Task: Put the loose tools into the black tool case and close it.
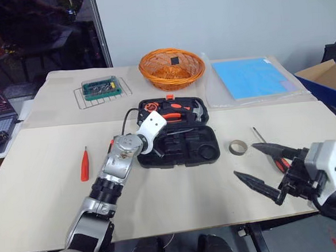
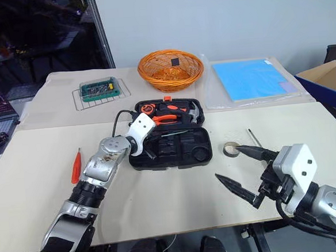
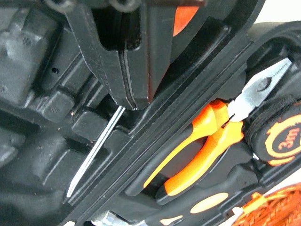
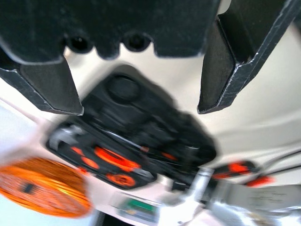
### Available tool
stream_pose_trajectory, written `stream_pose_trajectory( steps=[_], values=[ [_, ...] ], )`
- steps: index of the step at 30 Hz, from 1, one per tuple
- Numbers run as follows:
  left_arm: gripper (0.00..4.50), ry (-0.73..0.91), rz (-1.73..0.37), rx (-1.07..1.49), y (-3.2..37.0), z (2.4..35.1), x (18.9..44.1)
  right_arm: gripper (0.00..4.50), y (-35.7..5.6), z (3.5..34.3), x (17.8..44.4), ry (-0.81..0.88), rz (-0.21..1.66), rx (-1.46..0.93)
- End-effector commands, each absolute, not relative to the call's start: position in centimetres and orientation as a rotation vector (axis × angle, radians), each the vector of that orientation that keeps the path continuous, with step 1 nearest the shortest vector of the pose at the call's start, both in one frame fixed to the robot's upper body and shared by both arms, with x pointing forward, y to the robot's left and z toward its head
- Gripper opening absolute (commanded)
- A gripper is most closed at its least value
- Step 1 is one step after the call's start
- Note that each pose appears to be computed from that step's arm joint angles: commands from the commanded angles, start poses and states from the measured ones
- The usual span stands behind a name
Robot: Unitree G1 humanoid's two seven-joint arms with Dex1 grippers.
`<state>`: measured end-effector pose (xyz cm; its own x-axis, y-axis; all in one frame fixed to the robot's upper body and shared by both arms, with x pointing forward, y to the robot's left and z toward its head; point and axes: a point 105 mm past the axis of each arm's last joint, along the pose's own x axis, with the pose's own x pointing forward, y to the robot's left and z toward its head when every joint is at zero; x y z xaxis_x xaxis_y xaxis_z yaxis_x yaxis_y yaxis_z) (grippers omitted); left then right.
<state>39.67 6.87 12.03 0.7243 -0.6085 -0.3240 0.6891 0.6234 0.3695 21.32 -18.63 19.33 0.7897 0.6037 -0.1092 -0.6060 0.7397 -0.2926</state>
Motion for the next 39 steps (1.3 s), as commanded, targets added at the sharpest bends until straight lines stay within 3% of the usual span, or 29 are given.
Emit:
stream_pose_trajectory(
  steps=[1, 6, 11, 15, 17, 21, 26, 30, 33, 39],
  values=[
    [0.03, 0.241, -0.794, 0.578, 7.2, 9.4, 39.1, 4.5, -19.9, 19.3, 21.7, 0.029, 0.576, -0.324],
    [0.03, 0.205, -0.892, 0.662, 5.1, 8.2, 38.9, 4.5, -20.7, 18.5, 22.3, 0.113, 0.48, -0.477],
    [0.03, 0.178, -0.952, 0.596, 4.3, 8.2, 38.2, 4.5, -21.5, 18.4, 22.7, 0.16, 0.435, -0.414],
    [0.03, -0.012, -0.988, 0.187, 3.4, 14.7, 37.6, 4.5, -24.2, 17.9, 23.9, 0.22, 0.277, -0.419],
    [0.03, -0.029, -1.143, 0.085, 3.2, 16.5, 35.5, 4.5, -25.5, 16.8, 24.1, 0.293, 0.249, -0.408],
    [1.1, 0.026, -1.44, 0.022, 4.5, 19.2, 30.3, 4.5, -29.0, 14.4, 25.1, 0.525, 0.128, -0.464],
    [3.08, 0.06, -1.609, 0.125, 5.8, 20.3, 26.5, 4.5, -29.9, 13.8, 27.5, 0.602, 0.125, -0.383],
    [4.47, 0.068, -1.638, 0.161, 5.6, 20.5, 24.9, 4.5, -30.2, 12.6, 28.9, 0.675, 0.145, -0.378],
    [4.5, 0.061, -1.607, 0.18, 5.6, 20.4, 24.7, 3.8, -30.2, 11.7, 29.5, 0.712, 0.162, -0.338],
    [4.5, 0.065, -1.562, 0.171, 5.8, 20.1, 24.5, 1.7, -30.8, 12.0, 29.6, 0.71, 0.163, -0.378]
  ],
)
